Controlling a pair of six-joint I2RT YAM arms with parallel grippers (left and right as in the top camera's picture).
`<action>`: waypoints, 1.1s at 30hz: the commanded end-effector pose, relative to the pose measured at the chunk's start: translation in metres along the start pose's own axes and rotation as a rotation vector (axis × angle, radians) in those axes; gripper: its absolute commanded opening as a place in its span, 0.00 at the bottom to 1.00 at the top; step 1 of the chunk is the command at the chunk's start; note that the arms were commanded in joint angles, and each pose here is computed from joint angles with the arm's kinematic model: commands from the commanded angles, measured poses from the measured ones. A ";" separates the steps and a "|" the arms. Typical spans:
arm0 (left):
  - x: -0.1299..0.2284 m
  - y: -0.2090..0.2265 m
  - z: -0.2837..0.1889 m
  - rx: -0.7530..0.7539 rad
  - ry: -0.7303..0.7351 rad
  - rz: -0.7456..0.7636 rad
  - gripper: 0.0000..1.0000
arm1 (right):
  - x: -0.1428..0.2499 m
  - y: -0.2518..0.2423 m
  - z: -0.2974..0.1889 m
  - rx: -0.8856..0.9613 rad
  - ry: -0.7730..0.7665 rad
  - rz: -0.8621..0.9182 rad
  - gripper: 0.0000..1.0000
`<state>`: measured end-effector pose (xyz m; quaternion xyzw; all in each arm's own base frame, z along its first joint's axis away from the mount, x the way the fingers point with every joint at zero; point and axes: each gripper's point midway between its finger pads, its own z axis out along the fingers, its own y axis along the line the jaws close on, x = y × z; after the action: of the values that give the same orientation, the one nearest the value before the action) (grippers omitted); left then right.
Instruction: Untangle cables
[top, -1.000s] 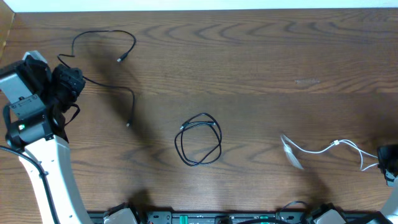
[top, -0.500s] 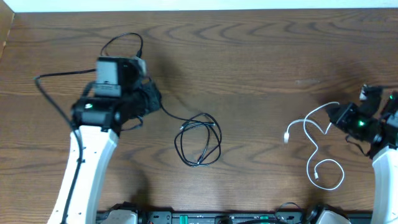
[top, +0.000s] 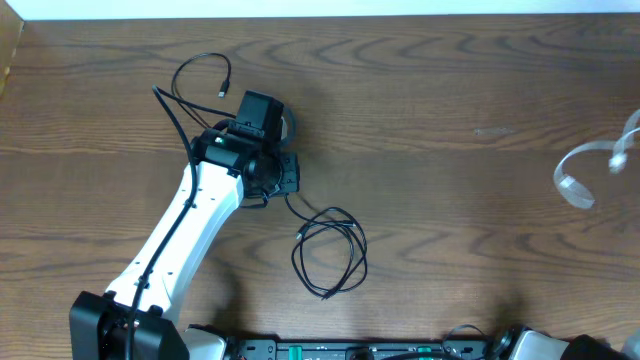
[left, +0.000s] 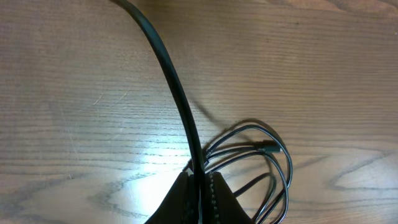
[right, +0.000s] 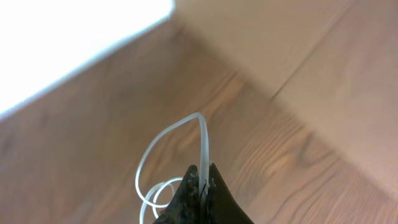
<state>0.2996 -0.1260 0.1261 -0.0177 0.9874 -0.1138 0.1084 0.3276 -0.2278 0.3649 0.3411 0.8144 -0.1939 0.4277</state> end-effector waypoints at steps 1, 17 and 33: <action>-0.002 0.001 -0.002 -0.011 -0.007 0.017 0.07 | -0.032 -0.033 -0.013 0.103 -0.095 0.095 0.01; -0.002 0.001 -0.002 -0.011 -0.007 0.017 0.08 | 0.049 -0.064 0.072 0.231 0.199 0.168 0.01; -0.049 -0.006 -0.057 -0.041 -0.259 0.122 0.08 | 0.129 0.157 -0.020 -0.826 0.502 -0.267 0.74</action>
<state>0.3190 -0.1286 0.1441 0.0139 0.9811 -0.1129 0.1566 0.3777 -0.1012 0.2652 0.1823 0.9248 0.1511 0.2978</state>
